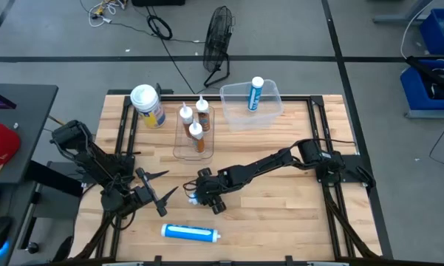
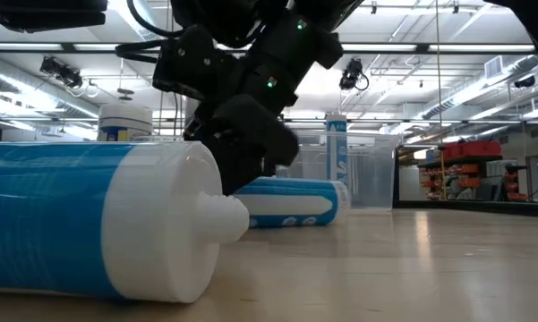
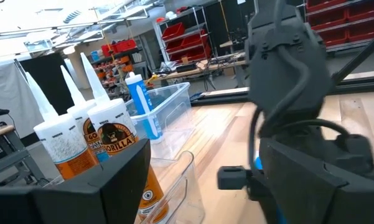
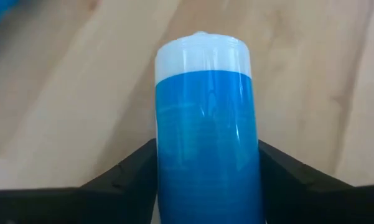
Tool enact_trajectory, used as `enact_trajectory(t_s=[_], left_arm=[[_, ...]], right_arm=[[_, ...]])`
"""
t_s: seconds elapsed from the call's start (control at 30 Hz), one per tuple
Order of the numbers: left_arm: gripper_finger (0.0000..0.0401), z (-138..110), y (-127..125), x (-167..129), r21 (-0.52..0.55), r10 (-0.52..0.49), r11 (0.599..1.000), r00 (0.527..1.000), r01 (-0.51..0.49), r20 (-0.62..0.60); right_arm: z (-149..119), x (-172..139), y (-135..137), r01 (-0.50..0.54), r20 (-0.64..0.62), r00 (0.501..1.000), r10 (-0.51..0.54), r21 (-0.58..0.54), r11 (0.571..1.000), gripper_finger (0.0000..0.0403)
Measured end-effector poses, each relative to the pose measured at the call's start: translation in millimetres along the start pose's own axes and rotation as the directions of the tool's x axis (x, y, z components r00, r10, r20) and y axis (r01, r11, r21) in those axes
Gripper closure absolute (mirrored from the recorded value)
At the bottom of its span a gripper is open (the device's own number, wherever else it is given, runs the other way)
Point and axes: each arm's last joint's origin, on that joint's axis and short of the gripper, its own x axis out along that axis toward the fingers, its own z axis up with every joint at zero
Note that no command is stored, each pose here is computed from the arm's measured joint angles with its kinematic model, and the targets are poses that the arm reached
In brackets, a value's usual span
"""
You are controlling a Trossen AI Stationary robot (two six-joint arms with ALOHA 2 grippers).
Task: Pick & place silicon tubes, Sealant and Lysol wipes
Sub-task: Put the top blue sealant into the white bin
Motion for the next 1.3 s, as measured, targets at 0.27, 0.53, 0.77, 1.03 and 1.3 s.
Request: enact_trajectory(t_s=[0.27,0.53,0.77,1.03,1.3], left_arm=[[0.0094,-1,0,0,0.011,0.000,1.000,1.000,0.000,0.000],[0.0094,-1,0,0,0.014,0.000,1.000,1.000,0.000,0.000],[0.0094,-1,0,0,0.013,-0.001,1.000,1.000,0.001,0.000],[0.0094,-1,0,0,0.013,0.000,1.000,1.000,0.000,0.000],[0.0094,-1,0,0,0.012,0.000,1.000,1.000,0.000,0.000]], right_arm=[[17,-31,5,-0.013,0.046,0.999,0.010,0.064,0.998,0.0188],[29,-107,7,-0.053,0.039,0.998,0.048,0.164,0.985,0.0188],[28,-205,4,0.161,0.034,0.984,-0.173,0.223,0.961,0.0188],[-6,-318,15,0.567,0.012,0.783,-0.621,0.396,0.722,0.0187],[-42,-333,25,0.691,0.097,0.467,-0.879,0.579,0.432,0.0183]])
